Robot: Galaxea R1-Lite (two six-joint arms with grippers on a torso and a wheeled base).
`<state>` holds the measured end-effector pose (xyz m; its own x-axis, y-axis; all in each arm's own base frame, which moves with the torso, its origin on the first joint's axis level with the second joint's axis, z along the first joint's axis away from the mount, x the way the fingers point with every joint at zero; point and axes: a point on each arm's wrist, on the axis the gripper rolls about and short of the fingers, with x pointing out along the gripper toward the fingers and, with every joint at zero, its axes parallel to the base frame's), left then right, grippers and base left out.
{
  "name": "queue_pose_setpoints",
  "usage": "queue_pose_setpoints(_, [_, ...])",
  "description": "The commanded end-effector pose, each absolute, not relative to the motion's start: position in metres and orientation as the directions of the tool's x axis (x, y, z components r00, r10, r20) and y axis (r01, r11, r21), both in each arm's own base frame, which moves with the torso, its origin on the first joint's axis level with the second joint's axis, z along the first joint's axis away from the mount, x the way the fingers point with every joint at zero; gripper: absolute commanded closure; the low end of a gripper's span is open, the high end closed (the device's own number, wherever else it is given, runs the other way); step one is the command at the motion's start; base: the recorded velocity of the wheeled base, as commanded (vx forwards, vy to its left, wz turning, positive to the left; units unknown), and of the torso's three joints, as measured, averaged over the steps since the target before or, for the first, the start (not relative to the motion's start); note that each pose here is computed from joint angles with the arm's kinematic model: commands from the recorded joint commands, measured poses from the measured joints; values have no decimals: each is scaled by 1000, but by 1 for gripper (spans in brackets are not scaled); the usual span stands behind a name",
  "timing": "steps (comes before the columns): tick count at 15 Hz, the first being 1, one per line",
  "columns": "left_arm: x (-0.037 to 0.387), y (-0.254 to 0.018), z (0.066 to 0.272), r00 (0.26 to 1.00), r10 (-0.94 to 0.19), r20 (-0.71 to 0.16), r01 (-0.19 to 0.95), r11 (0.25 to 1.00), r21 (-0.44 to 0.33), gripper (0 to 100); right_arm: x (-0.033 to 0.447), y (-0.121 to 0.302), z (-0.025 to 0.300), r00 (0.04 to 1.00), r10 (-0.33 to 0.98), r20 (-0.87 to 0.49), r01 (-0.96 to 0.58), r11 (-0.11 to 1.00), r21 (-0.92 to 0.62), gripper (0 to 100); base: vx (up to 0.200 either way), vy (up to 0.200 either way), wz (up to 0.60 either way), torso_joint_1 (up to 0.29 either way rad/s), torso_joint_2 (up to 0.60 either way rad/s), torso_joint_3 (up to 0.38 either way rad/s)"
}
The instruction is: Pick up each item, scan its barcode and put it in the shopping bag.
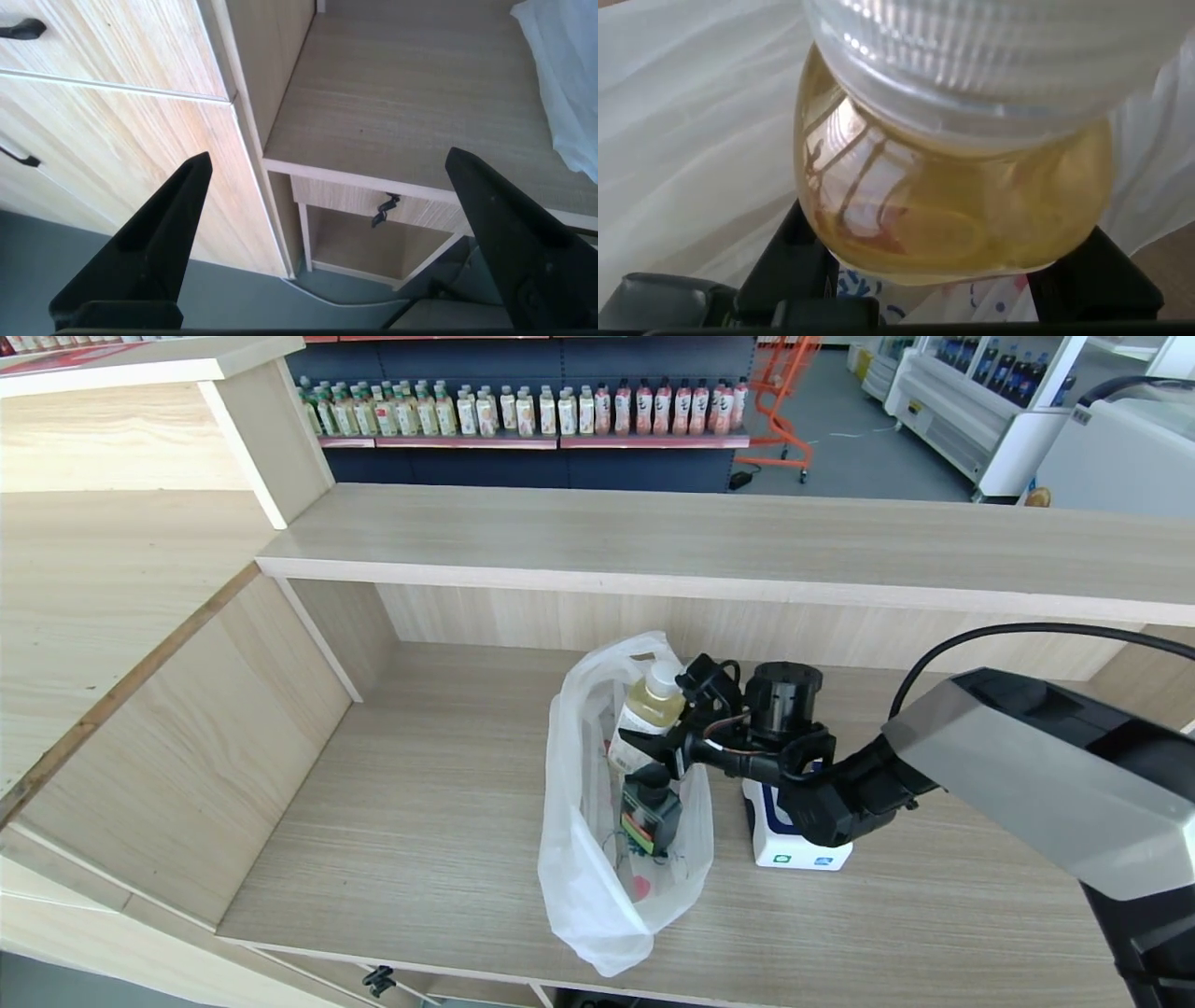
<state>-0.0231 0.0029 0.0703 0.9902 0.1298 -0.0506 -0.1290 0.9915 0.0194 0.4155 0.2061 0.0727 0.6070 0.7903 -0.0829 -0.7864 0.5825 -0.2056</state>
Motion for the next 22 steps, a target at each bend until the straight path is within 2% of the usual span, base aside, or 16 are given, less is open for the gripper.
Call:
queue_pose_setpoints(1, [-23, 3, 70, 990, 130, -50, -129, 991, 19, 0, 418, 205, 64, 609, 787, -99, -787, 583, -202, 100, 0, 0, 0, 0, 0, 0])
queue_pose_setpoints(4, [-23, 3, 70, 990, 130, -50, -129, 991, 19, 0, 420, 201, 63, 615, 782, -101, -782, 588, -209, 100, 0, 0, 0, 0, 0, 0])
queue_pose_setpoints(5, [-23, 3, 70, 990, 130, -50, -129, 991, 19, 0, 419, 201, 64, 614, 783, -99, -782, 587, -208, 0, 0, 0, 0, 0, 0, 0])
queue_pose_setpoints(7, [-23, 3, 70, 990, 130, -50, -129, 991, 19, 0, 416, 200, 81, 613, 787, -69, -782, 591, -198, 0, 0, 0, 0, 0, 0, 0])
queue_pose_setpoints(9, [-23, 3, 70, 990, 130, -50, -129, 991, 19, 0, 400, 193, 122, 613, 790, -11, -790, 612, -42, 0, 0, 0, 0, 0, 0, 0])
queue_pose_setpoints(11, [-23, 3, 70, 990, 130, -50, -129, 991, 19, 0, 370, 175, 163, 599, 800, 12, -799, 597, 71, 0, 0, 0, 0, 0, 0, 0])
queue_pose_setpoints(13, [-23, 3, 70, 990, 130, -50, -129, 991, 19, 0, 318, 137, 197, 564, 825, -22, -819, 563, 110, 0, 0, 0, 0, 0, 0, 0])
queue_pose_setpoints(15, [-23, 3, 70, 990, 130, -52, -129, 991, 19, 0, 265, 104, 210, 557, 830, -35, -820, 557, 134, 0, 0, 0, 0, 0, 0, 0])
queue_pose_setpoints(17, [-23, 3, 70, 990, 130, -50, -129, 991, 19, 0, 209, 71, 202, 613, 788, -55, -775, 614, 151, 0, 0, 0, 0, 0, 0, 0])
queue_pose_setpoints(18, [-23, 3, 70, 990, 130, -50, -129, 991, 19, 0, 184, 50, 192, 682, 727, -86, -710, 685, 161, 0, 0, 0, 0, 0, 0, 0])
queue_pose_setpoints(20, [-23, 3, 70, 990, 130, -50, -129, 991, 19, 0, 128, 16, 174, 860, 462, -215, -451, 887, 102, 0, 0, 0, 0, 0, 0, 0])
queue_pose_setpoints(21, [-23, 3, 70, 990, 130, -50, -129, 991, 19, 0, 103, 10, 168, 921, 272, -278, -265, 962, 65, 0, 0, 0, 0, 0, 0, 0])
queue_pose_setpoints(22, [-23, 3, 70, 990, 130, -52, -129, 991, 19, 0, 81, 7, 158, 934, 160, -319, -151, 987, 55, 0, 0, 0, 0, 0, 0, 0])
